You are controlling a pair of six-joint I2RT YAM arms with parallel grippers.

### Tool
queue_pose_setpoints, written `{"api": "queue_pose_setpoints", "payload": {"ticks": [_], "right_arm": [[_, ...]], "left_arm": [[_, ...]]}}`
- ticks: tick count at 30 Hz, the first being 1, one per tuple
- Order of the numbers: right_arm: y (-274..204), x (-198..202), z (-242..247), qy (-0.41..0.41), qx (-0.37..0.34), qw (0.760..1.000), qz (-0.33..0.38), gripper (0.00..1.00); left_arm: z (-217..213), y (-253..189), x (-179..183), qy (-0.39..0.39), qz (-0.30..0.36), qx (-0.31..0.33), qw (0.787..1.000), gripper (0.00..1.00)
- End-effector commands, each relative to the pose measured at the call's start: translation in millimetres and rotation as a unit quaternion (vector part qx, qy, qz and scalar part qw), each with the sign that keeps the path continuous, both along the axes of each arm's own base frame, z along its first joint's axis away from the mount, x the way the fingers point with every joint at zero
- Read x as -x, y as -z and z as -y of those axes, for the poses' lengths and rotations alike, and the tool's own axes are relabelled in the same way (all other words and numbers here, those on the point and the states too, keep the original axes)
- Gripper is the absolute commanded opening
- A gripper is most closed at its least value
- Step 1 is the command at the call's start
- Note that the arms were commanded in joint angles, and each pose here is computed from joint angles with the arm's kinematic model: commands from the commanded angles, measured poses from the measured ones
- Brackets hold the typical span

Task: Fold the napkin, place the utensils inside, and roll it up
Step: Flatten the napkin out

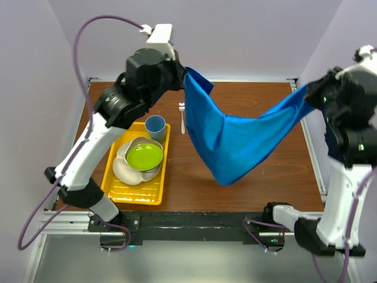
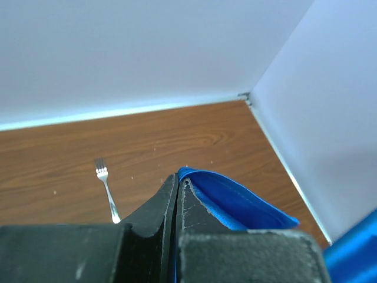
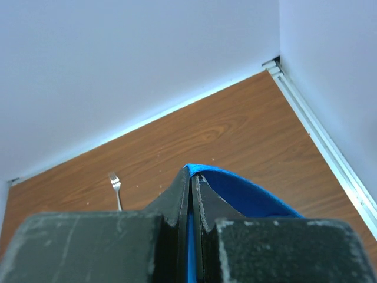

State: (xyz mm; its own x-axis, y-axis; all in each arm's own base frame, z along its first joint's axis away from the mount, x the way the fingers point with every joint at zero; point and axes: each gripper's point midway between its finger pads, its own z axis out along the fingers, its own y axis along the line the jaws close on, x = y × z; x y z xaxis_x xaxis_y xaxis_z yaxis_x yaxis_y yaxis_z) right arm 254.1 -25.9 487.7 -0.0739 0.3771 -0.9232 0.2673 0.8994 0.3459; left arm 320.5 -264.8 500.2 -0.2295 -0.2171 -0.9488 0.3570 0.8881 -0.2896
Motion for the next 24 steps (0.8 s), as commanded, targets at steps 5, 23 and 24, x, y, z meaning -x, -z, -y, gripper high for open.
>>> {"api": "queue_pose_setpoints", "payload": {"ticks": [5,23,24], "right_arm": [[-11,9,18,0.049,0.016,0.999,-0.006,0.00],[282,35,38,0.111,0.035,0.876,-0.469,0.47],[290,34,36,0.105,0.033,0.868,-0.484,0.63]], "left_arm": [[-5,0,-4,0.002,-0.001,0.020,1.000,0.00],[-7,296,31,0.070,-0.309,-0.180,0.931,0.10],[-7,314,35,0.073,-0.335,-0.196,0.919,0.14]]}}
